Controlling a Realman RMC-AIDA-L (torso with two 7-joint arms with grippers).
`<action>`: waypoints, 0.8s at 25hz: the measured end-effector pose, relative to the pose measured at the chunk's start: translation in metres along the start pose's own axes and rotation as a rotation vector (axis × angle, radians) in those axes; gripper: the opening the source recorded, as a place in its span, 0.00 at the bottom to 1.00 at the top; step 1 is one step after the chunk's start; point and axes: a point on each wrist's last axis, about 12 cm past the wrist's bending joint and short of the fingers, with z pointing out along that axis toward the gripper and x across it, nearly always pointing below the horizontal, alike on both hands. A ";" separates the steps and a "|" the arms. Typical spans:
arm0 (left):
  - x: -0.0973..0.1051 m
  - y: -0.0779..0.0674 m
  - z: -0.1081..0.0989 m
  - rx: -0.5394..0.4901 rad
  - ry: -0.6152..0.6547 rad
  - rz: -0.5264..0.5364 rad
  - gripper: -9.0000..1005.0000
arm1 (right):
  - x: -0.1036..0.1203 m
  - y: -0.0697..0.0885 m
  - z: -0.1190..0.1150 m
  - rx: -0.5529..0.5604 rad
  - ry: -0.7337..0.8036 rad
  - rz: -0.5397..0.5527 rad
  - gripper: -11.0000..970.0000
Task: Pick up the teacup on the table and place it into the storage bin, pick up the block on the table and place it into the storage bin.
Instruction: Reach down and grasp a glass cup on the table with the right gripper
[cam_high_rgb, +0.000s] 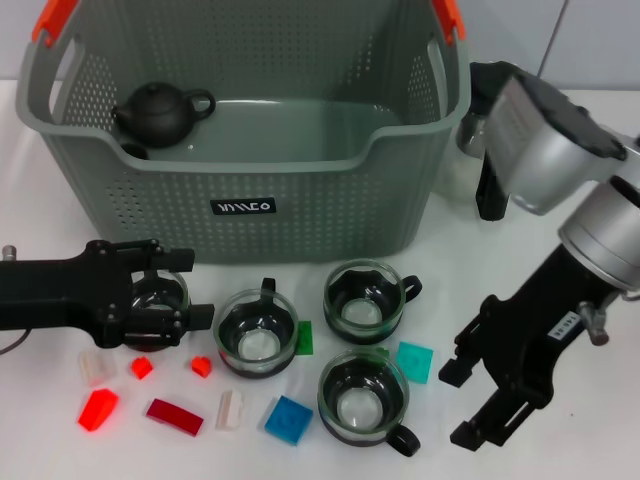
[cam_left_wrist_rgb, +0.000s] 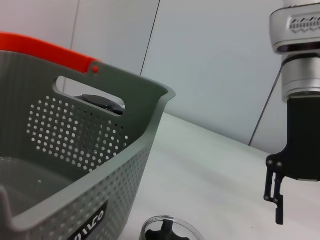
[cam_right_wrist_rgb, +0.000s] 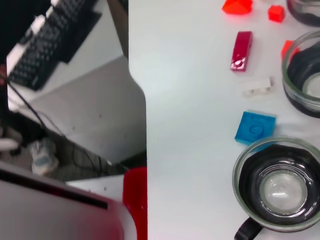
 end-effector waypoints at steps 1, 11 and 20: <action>0.000 0.000 0.000 -0.003 0.000 -0.001 0.84 | -0.004 0.000 0.001 0.003 0.016 -0.015 0.78; 0.001 0.001 0.001 -0.017 -0.009 -0.007 0.84 | -0.047 0.008 0.017 0.066 0.184 -0.191 0.78; 0.002 0.004 -0.007 -0.066 -0.050 -0.021 0.84 | -0.070 0.014 0.029 0.141 0.227 -0.320 0.78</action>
